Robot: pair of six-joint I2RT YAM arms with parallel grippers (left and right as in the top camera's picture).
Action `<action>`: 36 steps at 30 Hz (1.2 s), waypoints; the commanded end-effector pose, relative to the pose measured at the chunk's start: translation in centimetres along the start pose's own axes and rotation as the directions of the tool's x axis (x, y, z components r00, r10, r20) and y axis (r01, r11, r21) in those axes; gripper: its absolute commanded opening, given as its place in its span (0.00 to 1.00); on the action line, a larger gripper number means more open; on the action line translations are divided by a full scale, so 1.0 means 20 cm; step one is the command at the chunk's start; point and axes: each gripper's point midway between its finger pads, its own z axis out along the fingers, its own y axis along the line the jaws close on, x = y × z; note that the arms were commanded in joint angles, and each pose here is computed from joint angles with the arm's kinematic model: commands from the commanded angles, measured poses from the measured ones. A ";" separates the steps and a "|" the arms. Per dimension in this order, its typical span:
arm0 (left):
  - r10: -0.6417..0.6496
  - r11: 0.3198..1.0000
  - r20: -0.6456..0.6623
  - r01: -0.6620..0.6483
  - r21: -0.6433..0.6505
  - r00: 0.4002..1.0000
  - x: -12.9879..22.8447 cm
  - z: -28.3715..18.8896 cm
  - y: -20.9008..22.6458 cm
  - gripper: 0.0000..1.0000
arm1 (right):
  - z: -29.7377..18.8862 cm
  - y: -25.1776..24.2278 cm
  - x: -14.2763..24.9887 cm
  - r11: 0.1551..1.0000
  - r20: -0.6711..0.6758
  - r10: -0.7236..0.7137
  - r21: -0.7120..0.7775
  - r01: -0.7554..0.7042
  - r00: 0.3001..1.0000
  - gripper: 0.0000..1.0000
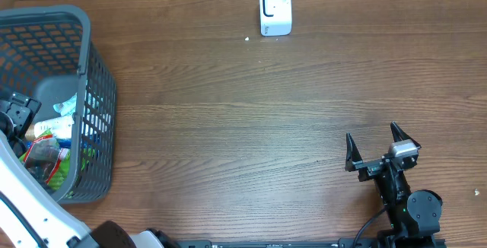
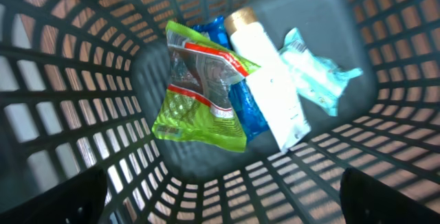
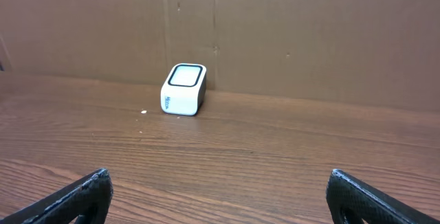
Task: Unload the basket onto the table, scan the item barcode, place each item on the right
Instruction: 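Move the left gripper over the grey basket and lower it inside, then grasp the green-and-red snack bag in the basket with the left gripper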
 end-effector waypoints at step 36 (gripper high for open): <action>0.036 0.995 -0.011 -0.037 -0.098 0.999 0.30 1.11 0.19 0.63 | 0.00 0.00 0.01 1.000 0.004 -0.001 -0.001 0.001 1.000 1.00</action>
